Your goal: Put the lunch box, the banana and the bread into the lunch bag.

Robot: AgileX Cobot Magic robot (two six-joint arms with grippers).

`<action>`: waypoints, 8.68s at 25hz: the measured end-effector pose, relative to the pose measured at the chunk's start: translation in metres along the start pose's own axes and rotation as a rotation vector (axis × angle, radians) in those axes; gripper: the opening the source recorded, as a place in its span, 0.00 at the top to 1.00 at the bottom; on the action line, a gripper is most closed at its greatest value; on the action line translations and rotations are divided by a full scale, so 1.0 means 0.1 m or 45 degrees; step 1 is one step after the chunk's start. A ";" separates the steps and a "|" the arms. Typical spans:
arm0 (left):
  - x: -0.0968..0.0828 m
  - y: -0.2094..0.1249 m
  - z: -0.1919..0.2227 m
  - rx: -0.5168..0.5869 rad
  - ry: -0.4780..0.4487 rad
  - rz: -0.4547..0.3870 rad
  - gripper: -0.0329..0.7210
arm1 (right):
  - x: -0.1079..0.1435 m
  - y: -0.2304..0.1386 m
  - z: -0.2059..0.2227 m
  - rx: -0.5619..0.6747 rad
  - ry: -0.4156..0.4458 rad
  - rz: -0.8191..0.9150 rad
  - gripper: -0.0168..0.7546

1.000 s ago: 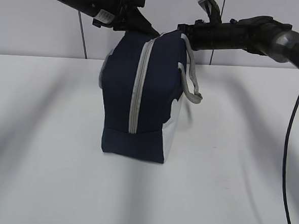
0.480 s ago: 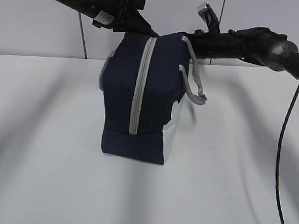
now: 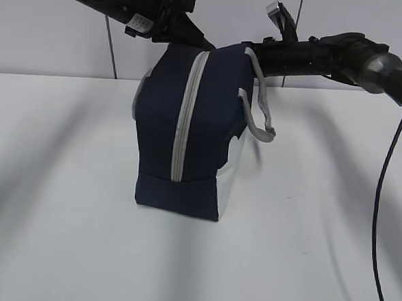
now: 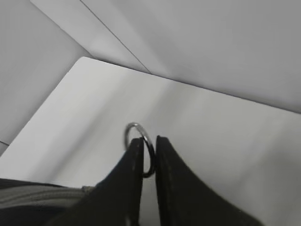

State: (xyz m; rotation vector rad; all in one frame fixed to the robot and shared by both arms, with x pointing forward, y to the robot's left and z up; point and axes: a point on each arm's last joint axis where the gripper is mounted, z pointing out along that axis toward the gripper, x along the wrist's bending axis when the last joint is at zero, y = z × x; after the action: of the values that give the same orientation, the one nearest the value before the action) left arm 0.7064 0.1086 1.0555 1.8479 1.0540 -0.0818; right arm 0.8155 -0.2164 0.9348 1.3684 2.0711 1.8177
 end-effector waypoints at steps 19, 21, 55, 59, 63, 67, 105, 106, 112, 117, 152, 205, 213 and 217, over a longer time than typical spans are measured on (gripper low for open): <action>-0.26 0.16 -0.55 0.062 0.205 0.045 0.25 | 0.57 0.77 -0.47 -0.114 0.046 -0.202 0.31; -0.32 0.16 -0.67 0.106 0.253 0.041 0.26 | 0.69 0.86 -0.56 -0.117 0.047 -0.203 0.34; -0.93 -0.82 -1.89 0.448 0.659 -0.146 0.36 | 1.90 -0.12 -2.09 -0.005 -0.486 -0.219 0.40; -1.11 -1.19 -2.12 0.419 0.665 -0.161 0.36 | 2.07 -0.26 -2.29 -0.041 -0.551 -0.228 0.40; -1.31 -1.57 -2.38 0.346 0.670 -0.139 0.37 | 2.31 -0.42 -2.41 -0.067 -0.569 -0.261 0.40; -1.55 -1.97 -2.69 0.229 0.669 -0.090 0.38 | 2.52 -0.58 -2.44 -0.064 -0.534 -0.295 0.40; -1.71 -3.43 -3.13 -0.042 0.823 -0.076 0.38 | 2.42 -1.58 -2.68 0.130 -0.784 -0.353 0.40; -1.71 -3.43 -3.13 -0.044 0.823 -0.076 0.38 | 2.42 -1.58 -2.68 0.133 -0.784 -0.352 0.40; -1.70 -3.40 -3.13 -0.077 0.828 -0.062 0.38 | 2.51 -1.32 -2.64 0.047 -0.720 -0.373 0.40; -1.62 -3.39 -3.07 -0.123 0.869 -0.029 0.39 | 2.57 -1.16 -2.64 -0.014 -0.708 -0.391 0.40; -1.60 -3.39 -3.06 -0.133 0.873 -0.024 0.39 | 2.65 -1.26 -2.60 0.264 -0.844 -0.599 0.41; -1.60 -3.38 -3.06 -0.137 0.873 -0.022 0.39 | 3.53 -2.30 -4.33 0.023 -1.145 -0.222 0.29; -1.60 -3.38 -3.06 -0.137 0.873 -0.022 0.39 | 3.54 -2.30 -4.32 0.014 -1.128 -0.209 0.29; -1.60 -3.38 -3.06 -0.137 0.873 -0.022 0.39 | 3.54 -2.30 -4.32 0.010 -1.123 -0.205 0.29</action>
State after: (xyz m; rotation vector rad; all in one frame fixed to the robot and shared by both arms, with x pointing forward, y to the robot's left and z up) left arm 0.2601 0.2951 1.0533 1.8024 1.4979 0.6269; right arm 0.2275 -0.3003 1.0455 1.5466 1.6217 0.8699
